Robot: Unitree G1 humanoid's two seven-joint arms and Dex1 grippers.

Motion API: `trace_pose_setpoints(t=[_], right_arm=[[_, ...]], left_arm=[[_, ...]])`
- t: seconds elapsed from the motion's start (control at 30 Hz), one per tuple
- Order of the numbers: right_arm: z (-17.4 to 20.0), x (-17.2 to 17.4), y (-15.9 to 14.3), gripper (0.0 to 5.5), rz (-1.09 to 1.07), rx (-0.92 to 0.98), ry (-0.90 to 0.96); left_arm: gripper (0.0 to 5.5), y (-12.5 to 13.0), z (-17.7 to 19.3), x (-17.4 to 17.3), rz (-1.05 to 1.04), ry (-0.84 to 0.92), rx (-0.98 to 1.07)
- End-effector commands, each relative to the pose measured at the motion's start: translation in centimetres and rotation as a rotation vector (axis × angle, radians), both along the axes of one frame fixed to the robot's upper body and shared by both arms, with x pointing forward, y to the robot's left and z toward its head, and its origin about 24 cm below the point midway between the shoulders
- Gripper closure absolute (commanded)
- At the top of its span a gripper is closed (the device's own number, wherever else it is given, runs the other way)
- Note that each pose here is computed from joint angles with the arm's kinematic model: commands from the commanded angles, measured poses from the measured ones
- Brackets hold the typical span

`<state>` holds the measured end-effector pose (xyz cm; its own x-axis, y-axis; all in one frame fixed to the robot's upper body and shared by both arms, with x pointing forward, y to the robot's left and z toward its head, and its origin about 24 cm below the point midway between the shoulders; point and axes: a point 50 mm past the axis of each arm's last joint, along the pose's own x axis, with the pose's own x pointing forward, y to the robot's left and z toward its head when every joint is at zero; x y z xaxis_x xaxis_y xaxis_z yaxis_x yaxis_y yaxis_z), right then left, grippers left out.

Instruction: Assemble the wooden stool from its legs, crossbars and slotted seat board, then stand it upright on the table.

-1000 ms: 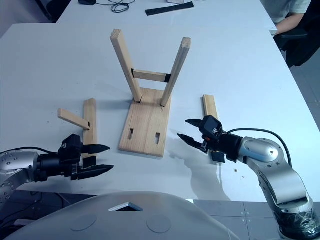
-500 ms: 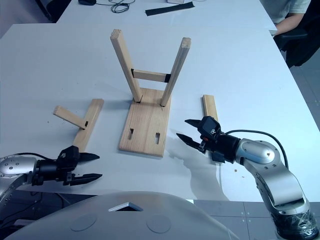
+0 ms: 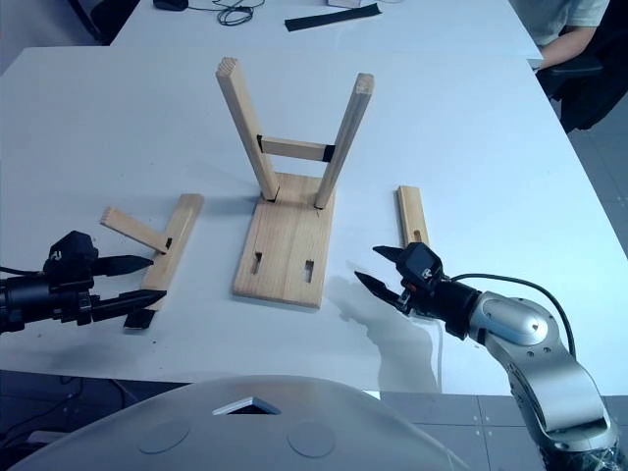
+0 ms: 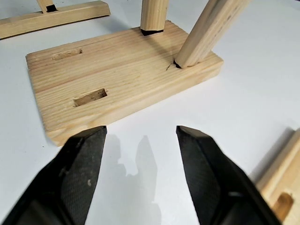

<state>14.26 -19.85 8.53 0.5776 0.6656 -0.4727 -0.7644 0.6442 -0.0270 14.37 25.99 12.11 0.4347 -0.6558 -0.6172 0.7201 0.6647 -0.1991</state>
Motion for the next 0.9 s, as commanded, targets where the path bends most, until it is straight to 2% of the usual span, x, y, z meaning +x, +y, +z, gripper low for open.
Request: trace_pose_setpoints(t=[0.03, 0.4, 0.63, 0.9], right_arm=[[0.6, 0.3, -0.1, 2.77, 0.001, -0.016, -0.038], [0.6, 0.4, -0.3, 2.77, -0.001, -0.027, -0.040], [0.5, 0.6, -0.2, 2.77, 0.008, -0.026, -0.040], [0.7, 0.9, -0.4, 2.77, 0.025, -0.035, -0.037]], left_arm=[[2.05, -0.7, -1.6, -0.6, 0.154, 0.058, 0.064], [2.05, -0.8, -2.7, -0.4, 0.445, 0.082, 0.137], [2.05, -1.6, -3.9, -0.3, 0.471, 0.096, 0.128], [2.05, -0.6, -6.3, -0.7, 0.542, 0.131, 0.167]])
